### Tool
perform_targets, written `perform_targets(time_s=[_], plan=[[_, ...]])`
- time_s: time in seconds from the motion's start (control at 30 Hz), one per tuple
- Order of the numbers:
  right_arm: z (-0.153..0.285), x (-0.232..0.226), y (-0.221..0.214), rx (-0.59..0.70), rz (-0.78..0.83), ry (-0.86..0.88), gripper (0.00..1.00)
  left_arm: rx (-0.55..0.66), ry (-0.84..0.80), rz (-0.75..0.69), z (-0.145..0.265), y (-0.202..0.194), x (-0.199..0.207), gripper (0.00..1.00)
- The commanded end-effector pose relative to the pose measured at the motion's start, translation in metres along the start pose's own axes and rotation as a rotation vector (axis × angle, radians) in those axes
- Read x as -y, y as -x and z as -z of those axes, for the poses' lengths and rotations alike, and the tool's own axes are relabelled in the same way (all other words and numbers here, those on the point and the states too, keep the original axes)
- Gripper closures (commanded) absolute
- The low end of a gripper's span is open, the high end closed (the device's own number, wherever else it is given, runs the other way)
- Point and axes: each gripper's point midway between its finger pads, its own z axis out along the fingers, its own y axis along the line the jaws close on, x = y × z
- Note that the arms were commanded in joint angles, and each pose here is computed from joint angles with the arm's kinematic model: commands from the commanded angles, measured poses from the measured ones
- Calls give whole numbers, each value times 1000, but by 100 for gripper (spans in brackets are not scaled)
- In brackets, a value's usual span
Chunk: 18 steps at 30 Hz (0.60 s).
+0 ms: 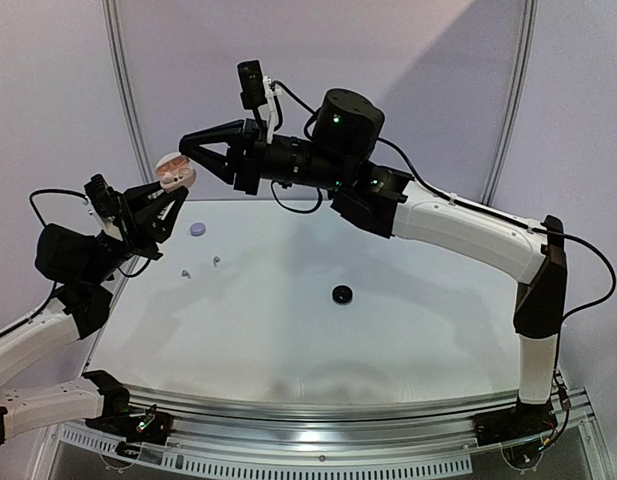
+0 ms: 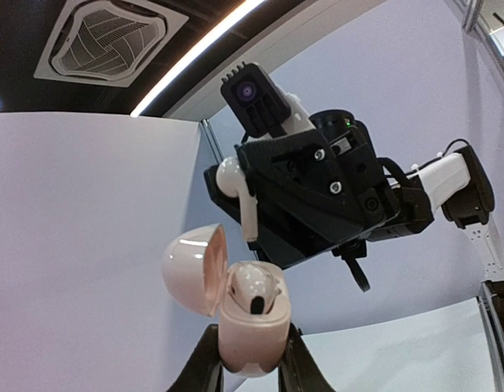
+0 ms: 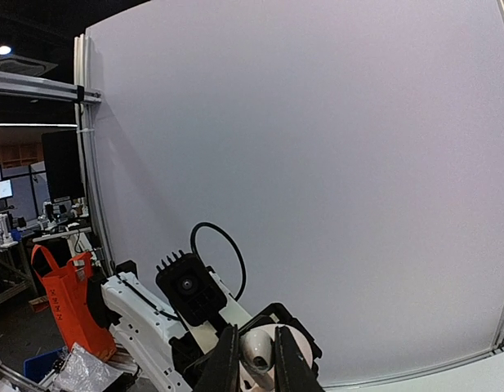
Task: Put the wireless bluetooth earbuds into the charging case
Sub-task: Insert the right earbud into the right side groove of the charging case.
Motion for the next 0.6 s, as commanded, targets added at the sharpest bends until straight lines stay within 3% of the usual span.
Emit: perform_targets(time_s=[0.0, 0.57], plan=[[-6, 2, -13, -14, -41, 27, 100, 13, 11, 21, 0, 4, -3, 100], [-9, 7, -30, -51, -55, 29, 100, -21, 65, 65, -2, -4, -13, 100]])
